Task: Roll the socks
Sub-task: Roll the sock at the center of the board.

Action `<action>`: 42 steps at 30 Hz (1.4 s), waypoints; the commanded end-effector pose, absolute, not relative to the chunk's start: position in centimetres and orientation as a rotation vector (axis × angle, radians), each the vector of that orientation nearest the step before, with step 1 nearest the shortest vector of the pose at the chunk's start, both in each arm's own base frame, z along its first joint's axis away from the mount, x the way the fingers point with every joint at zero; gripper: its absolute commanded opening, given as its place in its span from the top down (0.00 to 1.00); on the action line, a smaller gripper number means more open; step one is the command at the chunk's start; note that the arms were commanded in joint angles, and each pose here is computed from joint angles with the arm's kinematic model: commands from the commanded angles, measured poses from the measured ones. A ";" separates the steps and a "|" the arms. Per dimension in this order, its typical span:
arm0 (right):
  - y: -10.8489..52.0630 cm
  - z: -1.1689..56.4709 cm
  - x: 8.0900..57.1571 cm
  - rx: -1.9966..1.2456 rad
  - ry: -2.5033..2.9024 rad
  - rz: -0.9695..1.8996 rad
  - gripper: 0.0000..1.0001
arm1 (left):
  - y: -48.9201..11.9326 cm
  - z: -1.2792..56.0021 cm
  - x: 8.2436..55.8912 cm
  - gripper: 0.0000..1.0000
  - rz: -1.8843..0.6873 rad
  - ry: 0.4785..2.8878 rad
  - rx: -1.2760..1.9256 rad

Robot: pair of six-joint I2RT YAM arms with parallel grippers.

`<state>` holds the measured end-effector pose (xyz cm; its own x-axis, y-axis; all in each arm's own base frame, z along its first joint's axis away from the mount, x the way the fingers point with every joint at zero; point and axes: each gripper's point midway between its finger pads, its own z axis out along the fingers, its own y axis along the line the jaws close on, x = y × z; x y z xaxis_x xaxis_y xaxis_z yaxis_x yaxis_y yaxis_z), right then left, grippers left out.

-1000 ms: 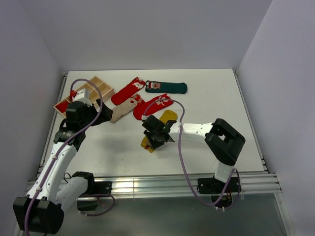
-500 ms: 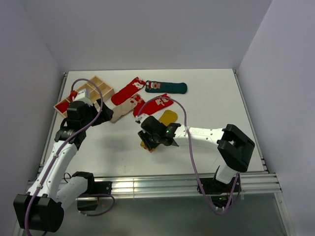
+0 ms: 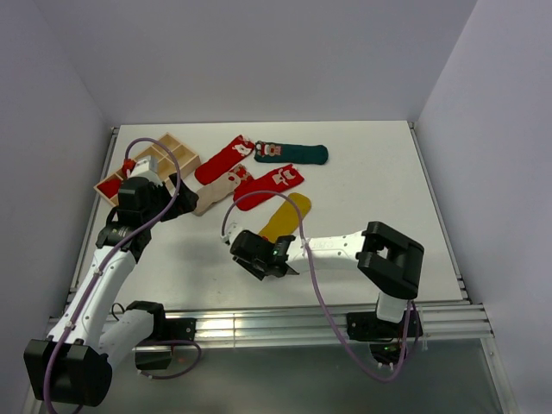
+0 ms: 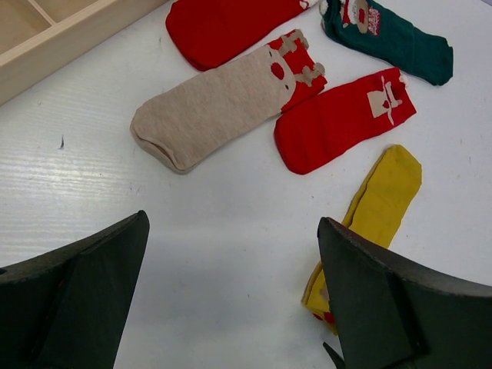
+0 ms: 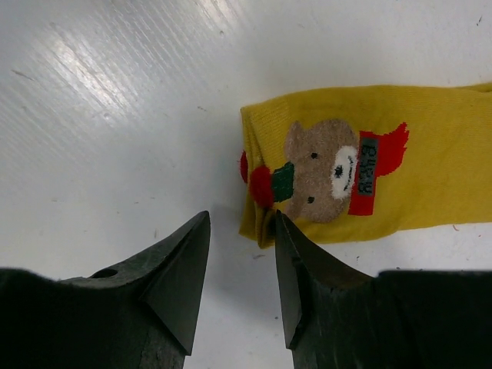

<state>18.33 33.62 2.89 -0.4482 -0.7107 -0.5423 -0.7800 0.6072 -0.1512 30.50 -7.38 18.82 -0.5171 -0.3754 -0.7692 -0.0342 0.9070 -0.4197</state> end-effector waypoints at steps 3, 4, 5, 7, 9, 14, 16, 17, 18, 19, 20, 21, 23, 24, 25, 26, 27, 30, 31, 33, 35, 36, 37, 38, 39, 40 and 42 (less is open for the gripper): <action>34.5 4.0 19.3 -1.179 2.188 0.090 0.53 | -7.3 19.7 30.8 0.04 -0.430 2.060 -0.297; 34.5 3.9 19.2 -1.182 2.189 0.088 0.53 | -7.3 19.7 30.8 0.04 -0.433 2.060 -0.298; 34.5 3.8 19.2 -1.187 2.187 0.077 0.53 | -7.3 19.7 30.8 0.04 -0.433 2.060 -0.296; 34.4 3.6 19.1 -1.199 2.187 0.067 0.53 | -7.3 19.7 30.8 0.04 -0.434 2.060 -0.297; 34.2 3.1 19.0 -1.213 2.196 0.052 0.53 | -7.3 19.7 30.8 0.04 -0.435 2.061 -0.295; 34.0 2.0 18.3 -1.260 2.204 0.020 0.54 | -7.3 19.7 30.9 0.04 -0.434 2.060 -0.297; 33.7 1.2 18.0 -1.281 2.214 -0.013 0.54 | -7.3 19.6 30.9 0.04 -0.433 2.062 -0.296; 33.6 1.0 18.0 -1.284 2.217 -0.018 0.54 | -7.3 19.6 30.8 0.04 -0.433 2.062 -0.296; 33.5 0.9 17.8 -1.292 2.219 -0.027 0.55 | -7.3 19.6 30.8 0.04 -0.435 2.062 -0.297; 33.4 0.4 17.7 -1.297 2.226 -0.038 0.55 | -7.3 19.6 30.8 0.04 -0.435 2.062 -0.295; 33.3 0.3 17.7 -1.298 2.230 -0.046 0.56 | -7.3 19.6 30.8 0.04 -0.435 2.062 -0.295; 33.1 0.1 17.6 -1.307 2.235 -0.059 0.57 | -7.4 19.6 30.9 0.04 -0.436 2.061 -0.296; 32.8 -0.6 17.5 -1.307 2.252 -0.080 0.61 | -7.4 19.6 30.9 0.04 -0.439 2.061 -0.294; 32.6 -0.8 17.5 -1.305 2.258 -0.090 0.62 | -7.4 19.6 30.9 0.04 -0.439 2.061 -0.294; 32.5 -1.1 17.4 -1.304 2.269 -0.095 0.68 | -7.4 19.6 30.8 0.04 -0.440 2.062 -0.292; 32.3 -1.6 17.4 -1.313 2.276 -0.112 0.72 | -7.5 19.6 30.9 0.04 -0.442 2.062 -0.293; 32.2 -1.8 17.4 -1.315 2.283 -0.121 0.75 | -7.5 19.6 30.8 0.04 -0.444 2.061 -0.291; 32.2 -2.3 17.4 -1.298 2.303 -0.113 0.91 | -7.6 19.7 30.9 0.04 -0.453 2.057 -0.294; 32.3 -2.3 17.4 -1.284 2.311 -0.097 0.97 | -7.6 19.7 30.9 0.04 -0.456 2.056 -0.303; 33.0 -1.7 17.7 -1.250 2.328 -0.022 1.00 | -7.7 19.5 30.8 0.03 -0.462 2.074 -0.317; 33.1 -1.3 18.2 -1.204 2.349 0.035 1.00 | -7.9 19.4 30.7 0.04 -0.481 2.087 -0.339; 33.9 -0.5 18.2 -1.184 2.348 0.121 1.00 | -7.9 19.1 30.5 0.04 -0.481 2.098 -0.351; 34.1 -0.3 18.1 -1.169 2.362 0.166 1.00 | -7.9 19.0 30.4 0.04 -0.485 2.102 -0.371; 34.0 0.1 18.8 -1.132 2.375 0.203 1.00 | -7.8 18.9 30.3 0.04 -0.484 2.105 -0.383; 34.8 0.8 18.7 -1.115 2.375 0.296 1.00 | -7.8 18.7 30.1 0.05 -0.487 2.114 -0.399; 34.8 1.0 18.8 -1.090 2.388 0.340 1.00 | -7.9 18.5 29.9 0.05 -0.498 2.121 -0.424; 35.6 1.9 19.2 -1.047 2.397 0.482 1.00 | -8.1 18.1 29.6 0.06 -0.518 2.133 -0.453</action>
<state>19.70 34.17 1.75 -0.5189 -0.6704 -0.5304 -0.7580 0.6477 -0.0771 29.90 -7.54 17.47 -0.5589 -0.4439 -0.7005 -0.1122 0.8774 -0.4665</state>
